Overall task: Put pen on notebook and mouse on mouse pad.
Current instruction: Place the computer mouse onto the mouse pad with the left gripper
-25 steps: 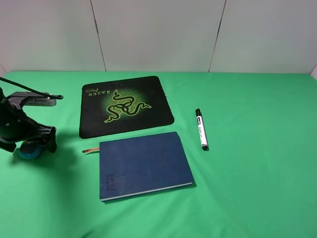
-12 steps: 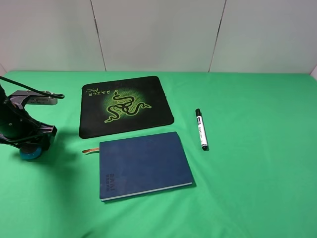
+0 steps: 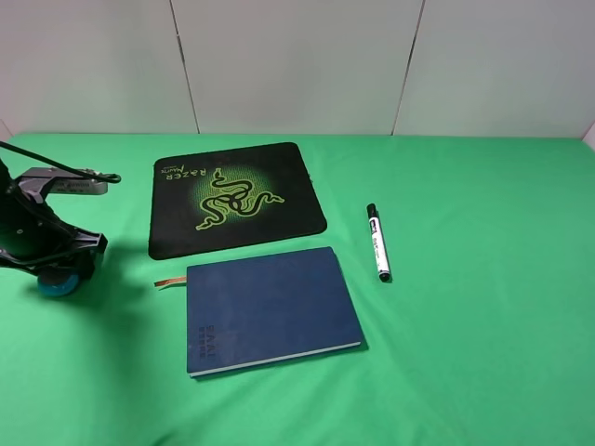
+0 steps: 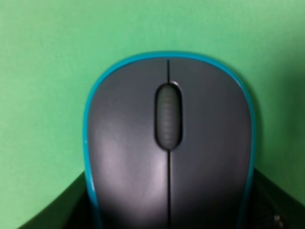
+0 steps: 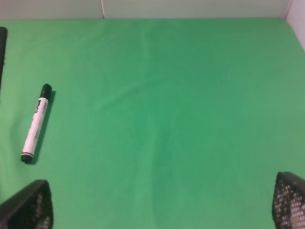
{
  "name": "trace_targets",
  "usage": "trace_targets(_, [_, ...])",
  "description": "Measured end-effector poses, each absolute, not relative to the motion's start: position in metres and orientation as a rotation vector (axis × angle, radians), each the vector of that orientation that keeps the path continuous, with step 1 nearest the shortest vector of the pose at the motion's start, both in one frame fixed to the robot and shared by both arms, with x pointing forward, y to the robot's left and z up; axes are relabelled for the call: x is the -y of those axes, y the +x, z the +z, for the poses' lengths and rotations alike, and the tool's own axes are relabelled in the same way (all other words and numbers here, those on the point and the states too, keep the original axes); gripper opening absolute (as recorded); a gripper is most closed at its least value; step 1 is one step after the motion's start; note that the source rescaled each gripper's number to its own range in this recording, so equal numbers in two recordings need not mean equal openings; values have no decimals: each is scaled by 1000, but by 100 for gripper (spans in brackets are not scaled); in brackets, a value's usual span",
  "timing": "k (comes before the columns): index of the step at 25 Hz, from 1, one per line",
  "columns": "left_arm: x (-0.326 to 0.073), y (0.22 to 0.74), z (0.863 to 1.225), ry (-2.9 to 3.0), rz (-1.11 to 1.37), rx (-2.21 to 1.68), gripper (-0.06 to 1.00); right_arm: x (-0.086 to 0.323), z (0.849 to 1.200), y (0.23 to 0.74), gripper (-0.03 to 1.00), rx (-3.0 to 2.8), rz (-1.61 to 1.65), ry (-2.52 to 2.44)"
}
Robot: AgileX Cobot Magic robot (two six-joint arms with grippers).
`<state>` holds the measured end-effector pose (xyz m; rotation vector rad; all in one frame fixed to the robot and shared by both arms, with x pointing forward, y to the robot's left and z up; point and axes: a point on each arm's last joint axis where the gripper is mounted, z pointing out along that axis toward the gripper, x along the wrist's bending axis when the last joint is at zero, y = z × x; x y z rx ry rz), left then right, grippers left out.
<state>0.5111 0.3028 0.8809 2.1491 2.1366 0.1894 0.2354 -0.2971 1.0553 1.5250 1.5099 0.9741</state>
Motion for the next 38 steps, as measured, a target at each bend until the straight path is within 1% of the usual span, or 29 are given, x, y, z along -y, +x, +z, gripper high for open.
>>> trace_targets(3, [-303,512,895,2143,202,-2132,2,297,1055,235,100,-1510,974,1525])
trace_targets(8, [-303,514,930,2108,245,-2115,2,297,1055,235,100,-1510,974,1525])
trace_targets(12, [-300,516,957,2063,193,-2145,2,297,1055,235,100,-1510,974,1525])
trace_targets(16, [-299,526,979,2062,157,-2158,2,297,1055,235,100,-1510,974,1525])
trace_targets(21, [-292,545,1004,2065,196,-2104,2,297,1055,235,100,-1510,974,1525])
trace_targets(24, [-272,559,1001,2195,156,-2035,2,297,1055,235,100,-1510,974,1525])
trace_targets(27, [-243,579,985,2328,98,-1974,2,297,1055,235,100,-1510,974,1525])
trace_targets(38, [-147,647,962,2473,137,-1738,2,297,1055,235,100,-1510,974,1525])
